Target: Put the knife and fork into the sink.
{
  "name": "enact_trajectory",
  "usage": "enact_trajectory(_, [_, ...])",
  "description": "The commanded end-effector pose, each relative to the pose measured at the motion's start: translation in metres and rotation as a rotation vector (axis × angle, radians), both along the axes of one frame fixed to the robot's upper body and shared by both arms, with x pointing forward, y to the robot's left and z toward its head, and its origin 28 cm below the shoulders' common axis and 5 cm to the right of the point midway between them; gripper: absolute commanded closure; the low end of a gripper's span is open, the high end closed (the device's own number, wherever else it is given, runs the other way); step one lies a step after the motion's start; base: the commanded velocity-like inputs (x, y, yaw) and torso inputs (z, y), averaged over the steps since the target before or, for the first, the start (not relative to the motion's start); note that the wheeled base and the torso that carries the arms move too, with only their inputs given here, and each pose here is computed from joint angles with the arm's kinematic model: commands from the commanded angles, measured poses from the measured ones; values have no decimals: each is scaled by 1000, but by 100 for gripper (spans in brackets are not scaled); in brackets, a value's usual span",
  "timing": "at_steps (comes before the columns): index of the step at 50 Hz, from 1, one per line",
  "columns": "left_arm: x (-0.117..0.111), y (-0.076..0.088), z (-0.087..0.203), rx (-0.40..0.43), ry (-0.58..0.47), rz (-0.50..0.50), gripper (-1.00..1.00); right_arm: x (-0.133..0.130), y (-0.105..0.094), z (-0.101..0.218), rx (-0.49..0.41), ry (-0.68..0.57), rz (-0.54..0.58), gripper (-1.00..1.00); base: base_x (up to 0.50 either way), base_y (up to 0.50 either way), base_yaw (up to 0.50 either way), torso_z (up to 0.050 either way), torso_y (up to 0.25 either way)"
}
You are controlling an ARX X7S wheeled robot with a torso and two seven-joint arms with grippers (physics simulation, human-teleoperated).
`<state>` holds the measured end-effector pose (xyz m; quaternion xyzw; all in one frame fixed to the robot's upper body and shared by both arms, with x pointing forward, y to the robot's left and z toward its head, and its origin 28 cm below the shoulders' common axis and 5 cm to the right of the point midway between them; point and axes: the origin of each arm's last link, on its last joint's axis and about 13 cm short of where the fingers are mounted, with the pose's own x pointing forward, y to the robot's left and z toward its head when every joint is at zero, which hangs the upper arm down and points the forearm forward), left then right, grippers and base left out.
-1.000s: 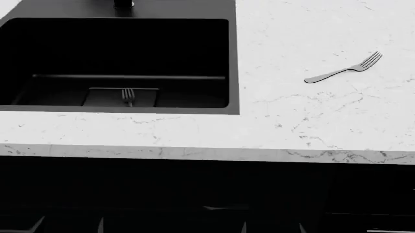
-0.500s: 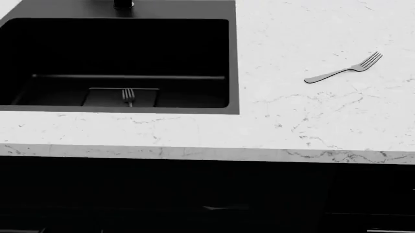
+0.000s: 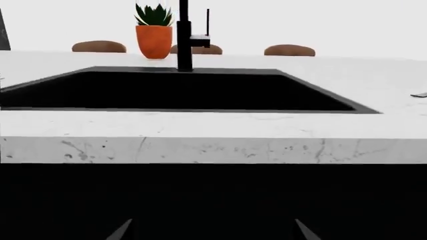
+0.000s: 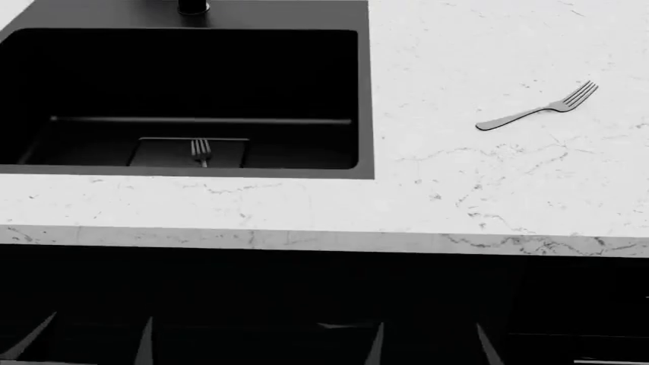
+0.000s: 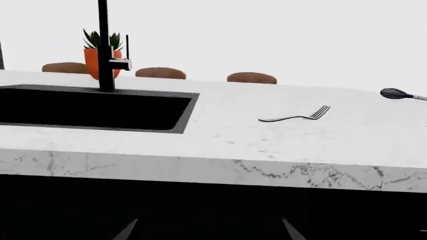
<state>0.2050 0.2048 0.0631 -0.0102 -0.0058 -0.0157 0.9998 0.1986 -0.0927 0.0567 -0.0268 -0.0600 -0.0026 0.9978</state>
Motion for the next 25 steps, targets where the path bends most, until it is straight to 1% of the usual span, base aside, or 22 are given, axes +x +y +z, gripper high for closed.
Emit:
enact_trajectory(1, [9, 6, 80, 0, -8, -19, -100, -3, -6, 79, 9, -98, 55, -100, 0, 0, 0, 0, 0])
enact_trajectory(2, [10, 8, 89, 18, -1, -20, -100, -3, -7, 88, 23, -60, 55, -100, 0, 0, 0, 0, 0])
enact_trajectory(3, [13, 11, 101, 56, 6, -23, -100, -3, -9, 100, 15, -66, 85, -100, 0, 0, 0, 0, 0])
enact_trajectory(4, [15, 12, 107, 46, 6, -21, -100, -3, -11, 104, -20, -53, 83, -100, 0, 0, 0, 0, 0])
enact_trajectory(5, [19, 15, 121, 20, 9, -57, -100, -1, -16, 115, -30, -71, 35, -100, 0, 0, 0, 0, 0])
enact_trajectory(6, [25, 19, 134, -11, 14, -68, -100, 1, -21, 128, -8, -81, 47, -100, 0, 0, 0, 0, 0])
enact_trajectory(7, [31, 22, 145, -10, 5, -67, -100, 3, -25, 142, 41, -108, 38, -100, 0, 0, 0, 0, 0])
enact_trajectory(8, [34, 23, 149, -7, -2, -61, -100, 4, -26, 147, 44, -115, 55, -100, 0, 0, 0, 0, 0])
enact_trajectory(9, [41, 25, 162, 6, -29, -53, -100, 8, -29, 163, 36, -126, 53, -100, 0, 0, 0, 0, 0])
enact_trajectory(11, [50, 28, 176, 7, -44, -42, -100, 13, -32, 181, 52, -130, 68, -100, 0, 0, 0, 0, 0])
enact_trajectory(12, [55, 30, 183, -21, -60, -42, -100, 17, -34, 188, 82, -107, 64, -100, 0, 0, 0, 0, 0])
enact_trajectory(13, [64, 34, 190, -31, -52, -12, -100, 21, -35, 197, 92, -117, 77, -100, 0, 0, 0, 0, 0])
enact_trajectory(14, [68, 35, 192, -36, -47, -14, -100, 23, -36, 200, 91, -113, 74, -100, 0, 0, 0, 0, 0])
enact_trajectory(16, [86, 42, 201, -41, -15, 0, -100, 35, -39, 210, 105, -93, 63, -100, 0, 0, 0, 0, 0])
enact_trajectory(17, [96, 46, 202, -47, -4, 28, -100, 42, -41, 213, 99, -82, 63, -100, 0, 0, 0, 0, 0])
enact_trajectory(19, [107, 50, 201, -19, 8, 39, -100, 52, -44, 218, 106, -71, 67, -100, 0, 0, 0, 0, 0])
enact_trajectory(21, [111, 51, 201, 11, -19, 32, -100, 59, -45, 225, 98, -77, 82, -100, 0, 0, 0, 0, 0])
enact_trajectory(22, [112, 51, 201, 5, -17, 33, -100, 62, -44, 224, 82, -78, 79, -100, 0, 0, 0, 0, 0])
enact_trajectory(23, [114, 51, 199, 3, -34, 39, -100, 69, -44, 221, 113, -72, 95, -100, 0, 0, 0, 0, 0])
enact_trajectory(25, [117, 52, 195, -7, -28, 37, -100, 76, -42, 218, 123, -72, 108, -100, 0, 0, 0, 0, 0])
